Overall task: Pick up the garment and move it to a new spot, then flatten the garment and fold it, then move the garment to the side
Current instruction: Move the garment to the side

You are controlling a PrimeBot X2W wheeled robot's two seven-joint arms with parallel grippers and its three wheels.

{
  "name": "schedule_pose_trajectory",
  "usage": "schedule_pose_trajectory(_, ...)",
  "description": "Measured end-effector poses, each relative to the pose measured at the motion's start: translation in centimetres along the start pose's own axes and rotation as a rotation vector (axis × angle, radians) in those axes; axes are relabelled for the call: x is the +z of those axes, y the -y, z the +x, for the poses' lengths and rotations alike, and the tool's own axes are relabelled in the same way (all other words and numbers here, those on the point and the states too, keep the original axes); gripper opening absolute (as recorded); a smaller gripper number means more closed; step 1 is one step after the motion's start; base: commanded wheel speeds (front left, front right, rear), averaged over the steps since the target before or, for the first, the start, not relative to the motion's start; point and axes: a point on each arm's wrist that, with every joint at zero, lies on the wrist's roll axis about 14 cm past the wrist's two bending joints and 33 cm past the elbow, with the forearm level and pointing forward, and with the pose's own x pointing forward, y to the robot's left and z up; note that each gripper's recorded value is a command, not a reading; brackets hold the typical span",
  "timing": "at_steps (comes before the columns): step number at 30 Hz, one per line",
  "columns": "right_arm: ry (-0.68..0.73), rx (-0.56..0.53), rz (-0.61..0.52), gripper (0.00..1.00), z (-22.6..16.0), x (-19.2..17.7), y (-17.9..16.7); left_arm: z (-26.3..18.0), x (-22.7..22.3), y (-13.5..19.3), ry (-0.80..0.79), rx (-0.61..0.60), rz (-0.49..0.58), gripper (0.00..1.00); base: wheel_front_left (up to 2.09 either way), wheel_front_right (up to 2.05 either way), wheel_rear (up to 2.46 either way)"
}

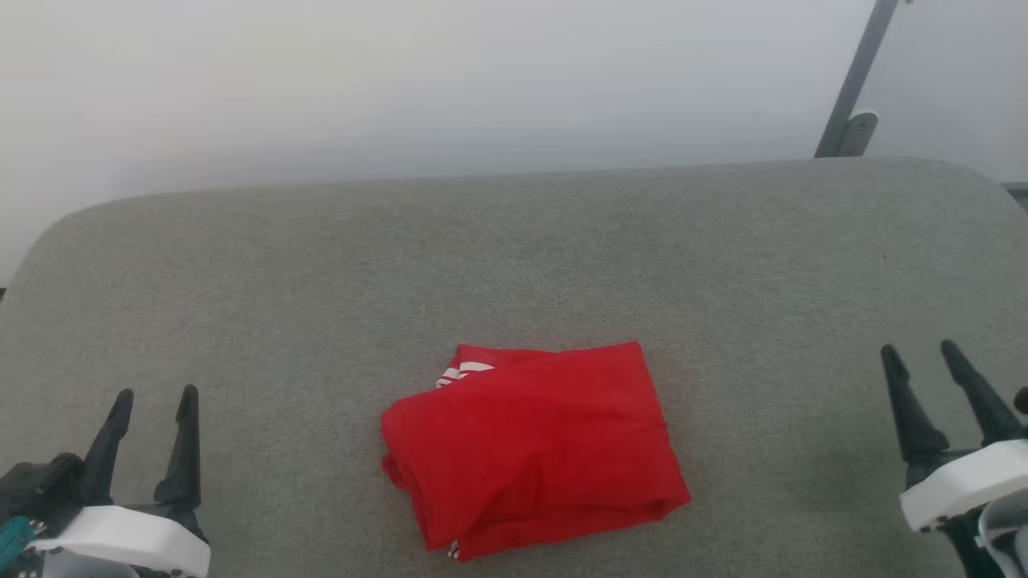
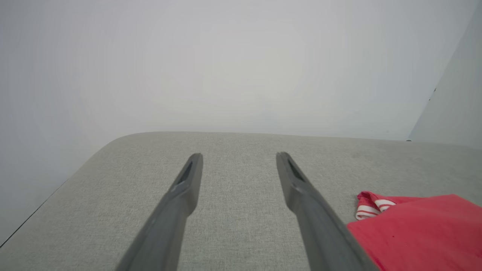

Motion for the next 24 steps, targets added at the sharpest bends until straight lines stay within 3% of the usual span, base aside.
schedule_pose_trajectory(6, -0.061, 0.083, 0.021, 1.00, 0.4, -2.1, -2.9, -0.9, -0.2, -0.6, -0.009, 0.015, 0.007, 1.00, 0.00, 0.00, 0.00)
schedule_pose_trajectory(14, -0.238, 0.285, 0.073, 1.00, 2.3, -5.1, -9.6, -2.2, -0.6, -1.6, -0.025, 0.048, 0.010, 1.00, 0.00, 0.00, 0.00)
schedule_pose_trajectory(20, -0.443, 0.423, 0.078, 1.00, 2.9, -7.8, -14.1, -2.9, -0.8, -2.2, -0.031, 0.073, 0.009, 1.00, 0.00, 0.00, 0.00)
schedule_pose_trajectory(24, -0.620, 0.462, 0.045, 1.00, 2.7, -10.4, -15.1, -3.2, -0.9, -2.7, -0.035, 0.092, 0.007, 1.00, 0.00, 0.00, 0.00)
